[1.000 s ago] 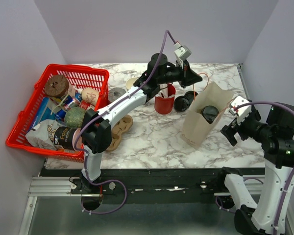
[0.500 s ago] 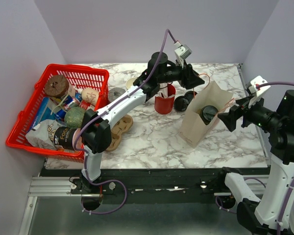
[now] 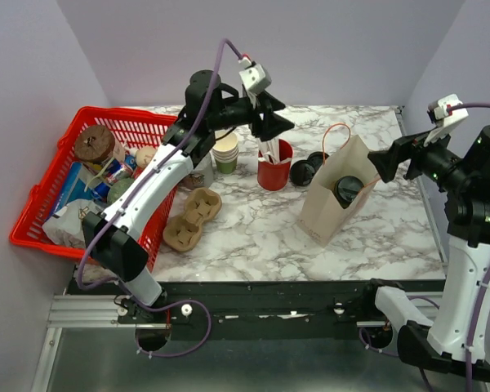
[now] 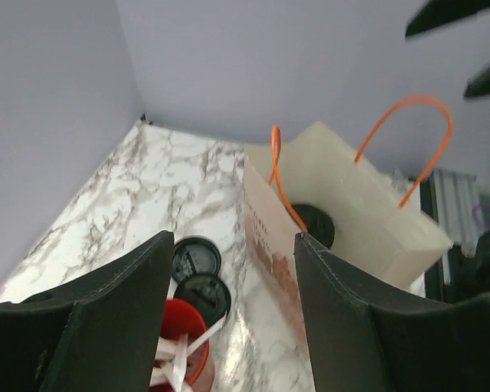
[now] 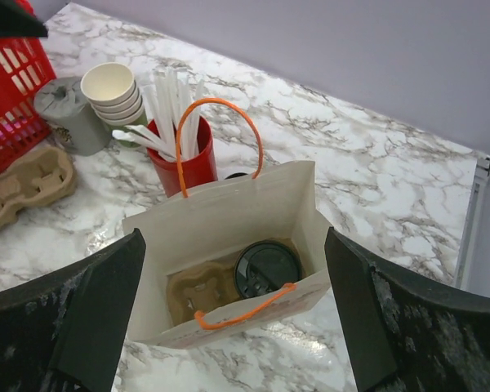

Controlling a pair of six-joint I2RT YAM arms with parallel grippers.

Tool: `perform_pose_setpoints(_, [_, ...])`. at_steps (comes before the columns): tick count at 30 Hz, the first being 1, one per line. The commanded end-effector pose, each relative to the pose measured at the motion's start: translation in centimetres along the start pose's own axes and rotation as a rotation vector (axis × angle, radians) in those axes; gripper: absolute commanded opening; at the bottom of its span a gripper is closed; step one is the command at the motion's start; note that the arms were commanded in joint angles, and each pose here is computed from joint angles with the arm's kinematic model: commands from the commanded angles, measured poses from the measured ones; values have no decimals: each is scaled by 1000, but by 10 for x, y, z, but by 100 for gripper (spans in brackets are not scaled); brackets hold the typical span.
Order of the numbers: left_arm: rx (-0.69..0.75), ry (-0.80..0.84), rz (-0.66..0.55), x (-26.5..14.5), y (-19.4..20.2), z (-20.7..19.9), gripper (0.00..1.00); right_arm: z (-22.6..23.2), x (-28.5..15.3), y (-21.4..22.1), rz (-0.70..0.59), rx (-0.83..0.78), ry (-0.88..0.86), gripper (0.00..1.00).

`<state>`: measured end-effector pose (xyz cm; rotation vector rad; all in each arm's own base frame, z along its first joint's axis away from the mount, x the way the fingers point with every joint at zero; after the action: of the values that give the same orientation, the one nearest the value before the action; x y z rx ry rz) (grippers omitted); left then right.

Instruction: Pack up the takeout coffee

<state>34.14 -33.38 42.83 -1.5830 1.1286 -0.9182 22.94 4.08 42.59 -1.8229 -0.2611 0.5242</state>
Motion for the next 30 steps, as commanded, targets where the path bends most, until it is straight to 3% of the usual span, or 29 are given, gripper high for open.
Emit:
perform_pose_setpoints(1, [106,101,304,-6,97,15,69,-12,13,-4,-28,6,23,99])
perform_pose_setpoints(7, [241,97,456,-1,150,51,66,-7,14,-8,-67,-20,-9,99])
perform_pose_setpoints(20, [234,117,477,34,190,72,57,2,14,11,-40,2,-29,100])
perform_pose_setpoints(26, [238,86,456,48,192,79,38,1,17,16,-25,3,-32,100])
perform_pose_setpoints(30, [249,75,440,51,183,77,15,1,20,19,-23,11,-36,100])
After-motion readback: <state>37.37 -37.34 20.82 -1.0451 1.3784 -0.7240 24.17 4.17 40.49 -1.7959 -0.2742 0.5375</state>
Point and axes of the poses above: each gripper's point midway between its finger pads, its own x axis out along the fingers, its own z axis along the line the jaws close on, y = z × x, the point moved 2 cm from there along -x, back along the fingers, and after that the axes turned 12 degrees about -x, right-handed, at the moved point
